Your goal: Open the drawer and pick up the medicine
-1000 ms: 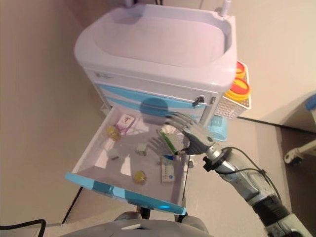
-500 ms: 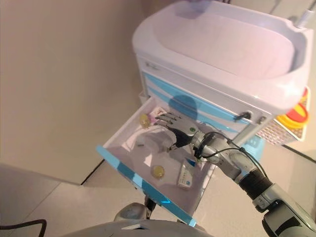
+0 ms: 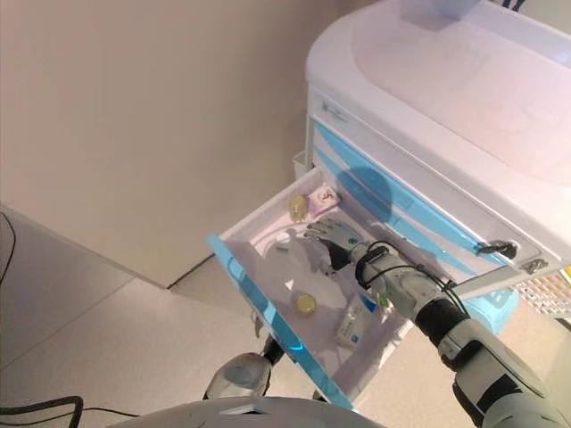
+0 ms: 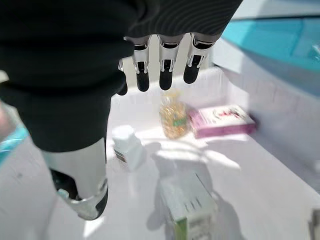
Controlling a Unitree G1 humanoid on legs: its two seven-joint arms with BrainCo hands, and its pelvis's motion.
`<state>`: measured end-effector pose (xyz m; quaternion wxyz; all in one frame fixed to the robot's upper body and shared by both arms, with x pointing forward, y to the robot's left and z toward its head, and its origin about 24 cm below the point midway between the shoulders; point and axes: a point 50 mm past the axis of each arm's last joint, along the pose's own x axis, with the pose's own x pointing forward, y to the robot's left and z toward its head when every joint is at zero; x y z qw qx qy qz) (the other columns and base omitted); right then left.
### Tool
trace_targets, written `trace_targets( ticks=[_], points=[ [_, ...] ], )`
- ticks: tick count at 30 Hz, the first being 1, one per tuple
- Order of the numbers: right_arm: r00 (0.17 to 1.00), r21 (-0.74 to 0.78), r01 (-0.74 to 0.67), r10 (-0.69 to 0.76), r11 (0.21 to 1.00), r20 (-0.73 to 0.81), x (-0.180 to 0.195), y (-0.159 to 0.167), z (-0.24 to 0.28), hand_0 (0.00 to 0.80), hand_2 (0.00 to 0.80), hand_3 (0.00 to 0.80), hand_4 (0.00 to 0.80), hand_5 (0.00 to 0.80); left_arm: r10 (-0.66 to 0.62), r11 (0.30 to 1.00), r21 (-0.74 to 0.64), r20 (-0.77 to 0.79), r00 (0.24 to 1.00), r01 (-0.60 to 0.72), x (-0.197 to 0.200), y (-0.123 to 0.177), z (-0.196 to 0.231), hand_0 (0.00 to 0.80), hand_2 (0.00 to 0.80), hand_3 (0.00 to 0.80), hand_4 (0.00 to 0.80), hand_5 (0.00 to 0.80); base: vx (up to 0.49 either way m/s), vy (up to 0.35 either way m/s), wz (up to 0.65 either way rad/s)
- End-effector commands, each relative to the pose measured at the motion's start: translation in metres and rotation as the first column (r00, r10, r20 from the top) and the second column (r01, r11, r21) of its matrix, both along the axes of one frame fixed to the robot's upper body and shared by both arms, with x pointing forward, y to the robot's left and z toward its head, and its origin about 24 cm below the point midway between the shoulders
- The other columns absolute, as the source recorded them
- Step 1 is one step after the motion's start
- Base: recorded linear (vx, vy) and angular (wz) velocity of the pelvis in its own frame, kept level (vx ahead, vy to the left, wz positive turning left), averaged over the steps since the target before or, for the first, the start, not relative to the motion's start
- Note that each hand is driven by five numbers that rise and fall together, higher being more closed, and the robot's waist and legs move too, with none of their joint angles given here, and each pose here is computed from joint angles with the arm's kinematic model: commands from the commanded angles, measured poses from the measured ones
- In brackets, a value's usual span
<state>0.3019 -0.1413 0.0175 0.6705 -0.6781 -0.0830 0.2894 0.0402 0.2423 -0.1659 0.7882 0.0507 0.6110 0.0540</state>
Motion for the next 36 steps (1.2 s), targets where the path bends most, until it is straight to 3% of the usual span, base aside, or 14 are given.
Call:
trace_targets(
  ticks=[1,16,36],
  points=[
    [0.996,-0.023,-0.024,0.026,0.999,0.090,0.014,0.012,0.015,0.000,0.000,0.000,0.000,0.000,-0.033,0.999,0.034,0.027,0.999,0.032,0.008,0.013,0.005,0.000,0.000,0.000,0.000,0.000,0.000,0.000,0.00],
    [0.984,-0.100,0.171,-0.164,0.980,0.074,0.038,-0.022,0.007,0.000,0.000,0.000,0.000,0.000,-0.098,0.995,0.030,0.097,0.990,0.096,0.032,0.010,0.009,0.000,0.000,0.000,0.000,0.000,0.006,0.005,0.06],
    [0.979,-0.184,0.204,-0.198,0.962,0.048,0.035,-0.041,-0.005,0.000,0.000,0.000,0.000,0.000,-0.138,0.990,0.022,0.139,0.981,0.136,0.041,0.005,0.010,0.000,0.000,0.000,0.000,0.000,0.000,0.000,0.00]
  ],
)
